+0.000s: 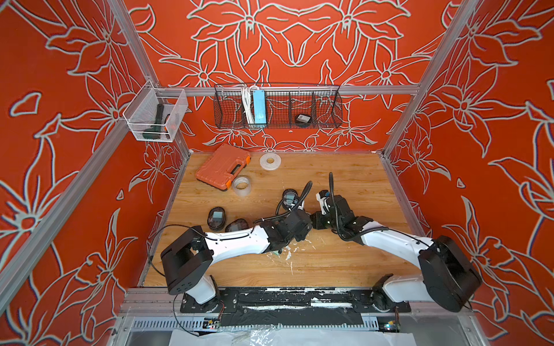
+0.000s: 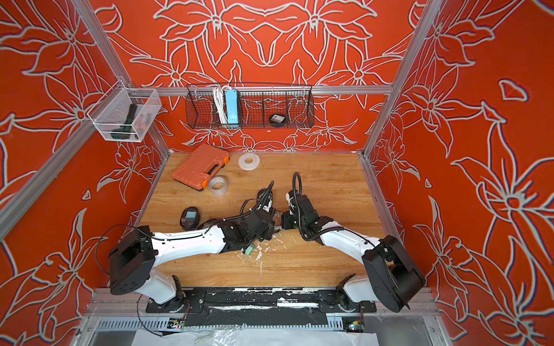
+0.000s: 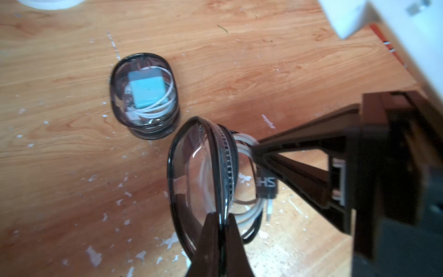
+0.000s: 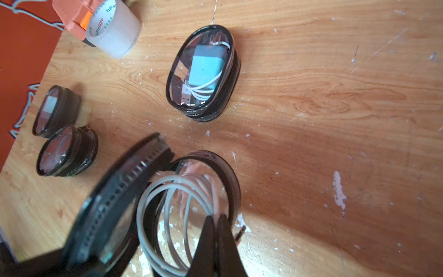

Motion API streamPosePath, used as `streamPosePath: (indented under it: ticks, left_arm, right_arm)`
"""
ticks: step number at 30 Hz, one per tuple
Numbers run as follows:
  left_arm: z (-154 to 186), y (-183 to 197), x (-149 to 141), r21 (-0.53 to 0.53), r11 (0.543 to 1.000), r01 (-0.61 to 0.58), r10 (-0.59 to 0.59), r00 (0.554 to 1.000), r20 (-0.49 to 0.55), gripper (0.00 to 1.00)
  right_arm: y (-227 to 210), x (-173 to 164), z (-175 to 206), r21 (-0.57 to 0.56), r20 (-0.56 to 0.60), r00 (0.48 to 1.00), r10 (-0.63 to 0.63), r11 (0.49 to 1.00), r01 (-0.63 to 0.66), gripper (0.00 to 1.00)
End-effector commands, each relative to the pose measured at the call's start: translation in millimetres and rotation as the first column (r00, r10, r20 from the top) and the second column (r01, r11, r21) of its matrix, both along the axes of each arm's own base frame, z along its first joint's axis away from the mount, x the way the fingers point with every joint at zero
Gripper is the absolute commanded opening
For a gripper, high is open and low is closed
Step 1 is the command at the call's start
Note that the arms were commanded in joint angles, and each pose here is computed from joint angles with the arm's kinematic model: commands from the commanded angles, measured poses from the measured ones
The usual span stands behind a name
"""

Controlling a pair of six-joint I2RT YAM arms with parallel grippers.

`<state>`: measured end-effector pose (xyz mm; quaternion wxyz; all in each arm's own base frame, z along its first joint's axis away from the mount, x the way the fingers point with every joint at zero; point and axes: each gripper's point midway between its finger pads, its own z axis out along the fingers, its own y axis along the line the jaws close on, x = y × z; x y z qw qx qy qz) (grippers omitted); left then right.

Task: Pack away charging kits
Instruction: Place the charging cable in the storage bag.

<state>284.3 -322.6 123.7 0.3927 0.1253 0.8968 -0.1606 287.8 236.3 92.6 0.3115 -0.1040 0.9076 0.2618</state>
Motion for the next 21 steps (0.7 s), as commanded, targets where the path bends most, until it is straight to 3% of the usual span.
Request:
streamPosePath:
  ticks: [1, 13, 15, 21]
  left_arm:
    - [8.6, -18.8, -6.2, -0.062, 0.996, 0.06, -0.059, 0.998, 0.015, 0.0]
    - [7.8, -14.6, -8.5, -0.064, 0.997, 0.047, -0.046, 0.999, 0.024, 0.0]
    - [7.3, -11.2, -6.6, -0.053, 0.998, 0.029, -0.027, 0.999, 0.029, 0.0]
    - [6.8, 7.8, 3.6, 0.006, 0.996, -0.086, 0.086, 0.995, 0.05, 0.0]
  right_arm:
    - [6.6, 2.1, -1.8, 0.034, -0.015, 1.0, -0.006, 0.999, 0.007, 0.0]
    - [5.1, 12.6, -10.3, 0.013, -0.045, 0.997, -0.068, 0.998, 0.069, 0.0]
    - [3.9, 11.9, -7.3, 0.014, -0.041, 0.997, -0.071, 0.997, 0.071, 0.08]
    - [3.7, 7.4, 14.8, 0.04, -0.007, 0.999, -0.054, 0.998, 0.054, 0.43]
